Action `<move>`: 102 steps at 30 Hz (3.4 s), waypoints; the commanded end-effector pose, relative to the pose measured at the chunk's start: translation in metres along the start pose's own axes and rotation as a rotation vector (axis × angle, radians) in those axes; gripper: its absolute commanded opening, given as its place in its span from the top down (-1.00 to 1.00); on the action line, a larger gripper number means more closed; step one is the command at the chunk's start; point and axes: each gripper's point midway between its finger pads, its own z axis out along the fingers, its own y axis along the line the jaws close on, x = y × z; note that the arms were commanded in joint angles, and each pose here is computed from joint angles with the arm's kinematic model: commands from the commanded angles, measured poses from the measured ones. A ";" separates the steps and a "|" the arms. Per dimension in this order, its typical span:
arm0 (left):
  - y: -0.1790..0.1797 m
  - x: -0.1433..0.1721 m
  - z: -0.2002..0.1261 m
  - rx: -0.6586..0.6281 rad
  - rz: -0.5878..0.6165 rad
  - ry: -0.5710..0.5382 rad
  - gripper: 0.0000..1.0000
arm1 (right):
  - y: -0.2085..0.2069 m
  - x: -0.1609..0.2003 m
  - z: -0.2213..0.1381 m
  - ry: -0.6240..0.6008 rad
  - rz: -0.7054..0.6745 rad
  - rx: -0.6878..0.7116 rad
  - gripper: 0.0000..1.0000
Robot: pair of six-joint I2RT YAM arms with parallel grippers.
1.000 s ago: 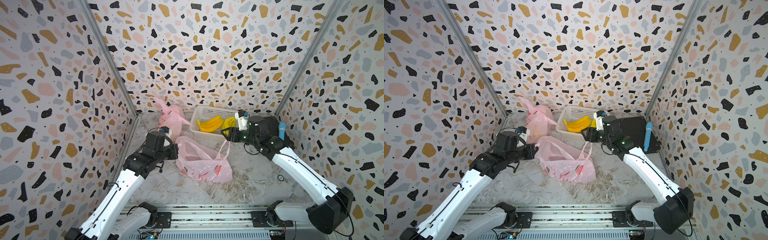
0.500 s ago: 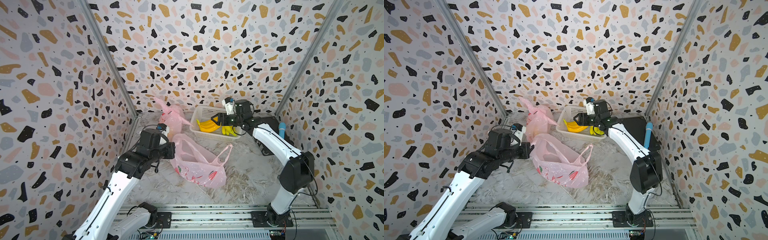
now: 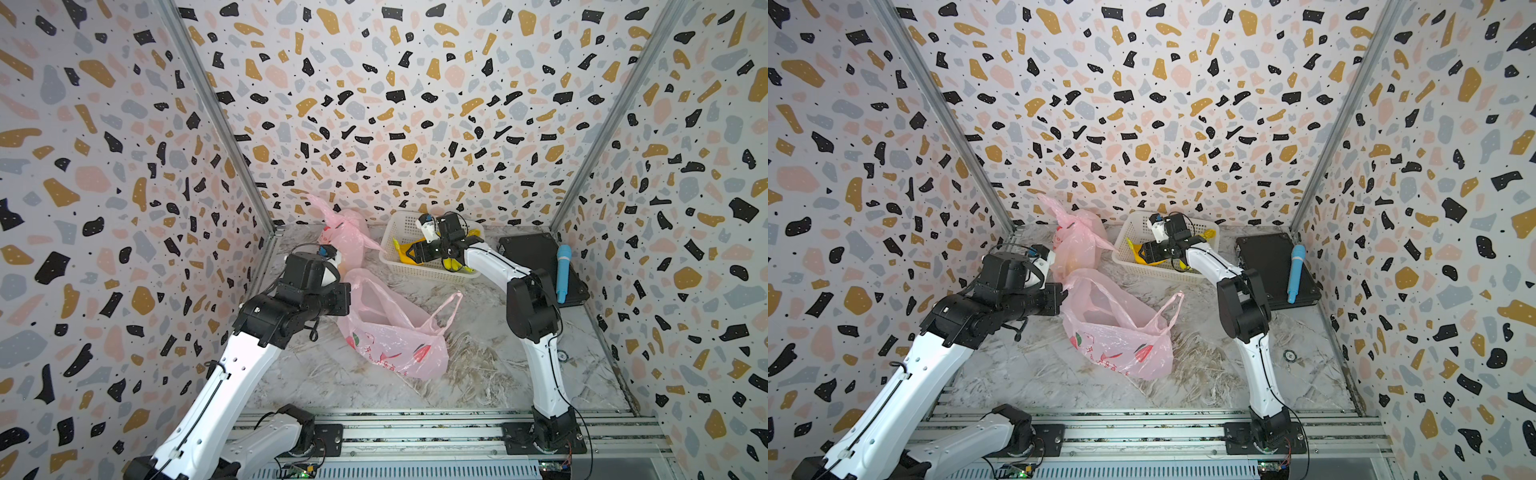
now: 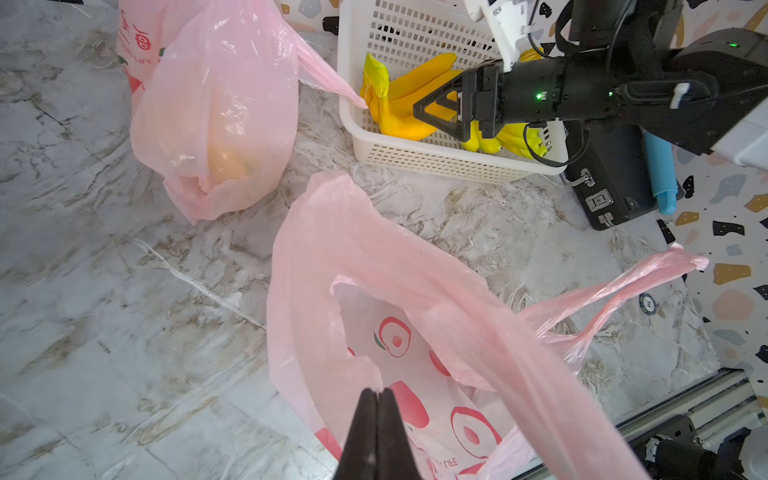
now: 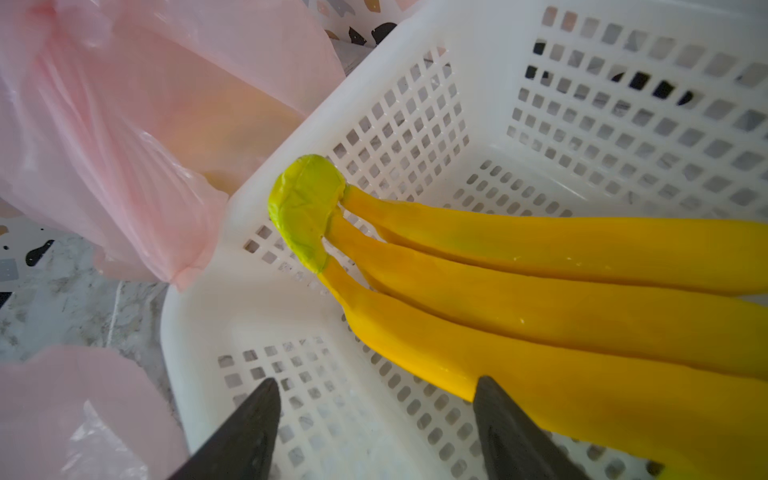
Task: Place the banana into a plastic bag & tie a knot
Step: Pick up the banana from the basket, then place the banana into the plastic bag.
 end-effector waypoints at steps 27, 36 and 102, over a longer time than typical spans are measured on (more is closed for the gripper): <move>-0.001 -0.008 -0.006 0.001 0.023 -0.028 1.00 | -0.002 -0.060 0.032 -0.202 -0.162 0.221 0.99; 0.004 0.006 0.014 0.002 0.004 0.002 1.00 | 0.072 -0.110 -0.075 -0.350 -0.119 0.019 1.00; -0.025 0.028 0.022 0.211 -0.034 0.078 1.00 | 0.209 0.128 -0.161 0.018 0.102 -0.097 1.00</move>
